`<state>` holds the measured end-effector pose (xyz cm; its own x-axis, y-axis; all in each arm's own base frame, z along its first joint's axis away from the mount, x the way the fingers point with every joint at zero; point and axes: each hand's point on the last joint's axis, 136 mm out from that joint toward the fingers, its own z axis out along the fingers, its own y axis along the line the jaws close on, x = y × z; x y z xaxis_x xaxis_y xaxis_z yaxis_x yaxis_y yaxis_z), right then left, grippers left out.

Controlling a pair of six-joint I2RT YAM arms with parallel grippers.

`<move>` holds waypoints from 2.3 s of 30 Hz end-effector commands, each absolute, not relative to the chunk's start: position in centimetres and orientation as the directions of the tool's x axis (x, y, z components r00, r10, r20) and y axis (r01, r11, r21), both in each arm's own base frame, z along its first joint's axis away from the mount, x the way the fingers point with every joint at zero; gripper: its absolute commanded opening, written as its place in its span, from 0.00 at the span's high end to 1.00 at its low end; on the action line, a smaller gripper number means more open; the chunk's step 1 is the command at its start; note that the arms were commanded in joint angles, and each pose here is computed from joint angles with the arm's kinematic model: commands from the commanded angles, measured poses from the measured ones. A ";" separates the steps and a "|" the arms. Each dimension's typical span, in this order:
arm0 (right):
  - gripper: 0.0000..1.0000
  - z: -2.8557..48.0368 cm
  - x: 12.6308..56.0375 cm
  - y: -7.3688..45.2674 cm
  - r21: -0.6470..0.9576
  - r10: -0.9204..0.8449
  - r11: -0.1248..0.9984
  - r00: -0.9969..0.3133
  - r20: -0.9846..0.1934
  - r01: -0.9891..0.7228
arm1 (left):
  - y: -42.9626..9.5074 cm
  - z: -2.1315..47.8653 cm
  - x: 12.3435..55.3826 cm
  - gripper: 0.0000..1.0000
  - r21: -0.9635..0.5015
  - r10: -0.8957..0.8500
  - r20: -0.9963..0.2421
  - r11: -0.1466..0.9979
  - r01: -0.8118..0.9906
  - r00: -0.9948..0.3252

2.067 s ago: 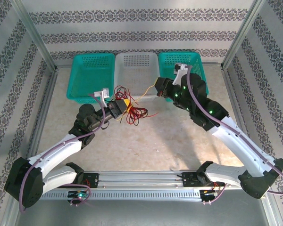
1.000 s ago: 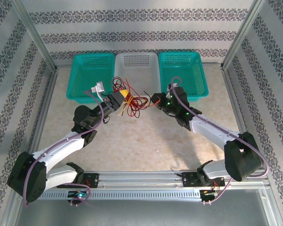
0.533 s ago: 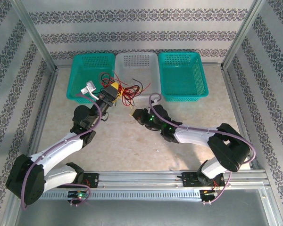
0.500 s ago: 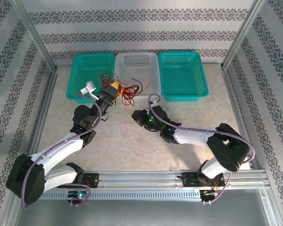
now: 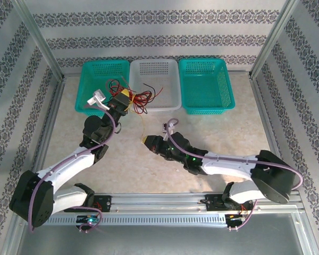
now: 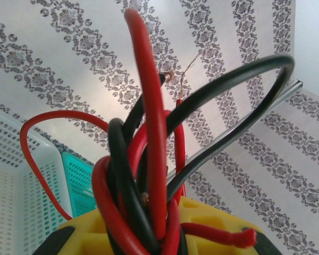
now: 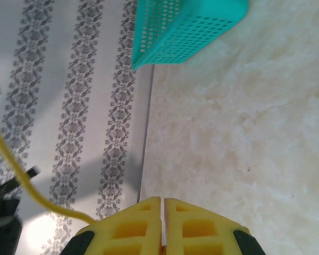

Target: Untangle the cables

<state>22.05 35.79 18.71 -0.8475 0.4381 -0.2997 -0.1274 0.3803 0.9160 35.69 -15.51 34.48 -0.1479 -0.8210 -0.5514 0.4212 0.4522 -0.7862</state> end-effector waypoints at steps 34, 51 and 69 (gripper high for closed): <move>1.00 39.8 23.4 28.1 0.747 0.486 0.468 -0.568 -0.664 -0.473 | -15.7 27.2 32.4 1.00 -0.717 -0.642 -0.694 0.576 0.392 -0.326; 1.00 30.4 18.5 37.0 0.760 0.296 0.459 -0.727 -0.620 -0.461 | -5.8 27.9 33.5 1.00 -0.865 -0.865 -0.499 0.501 0.021 0.059; 1.00 47.5 19.4 31.5 0.572 0.365 0.493 -0.441 -0.820 -0.656 | -8.6 23.7 34.0 1.00 -0.728 -0.721 -0.684 0.684 0.042 -0.108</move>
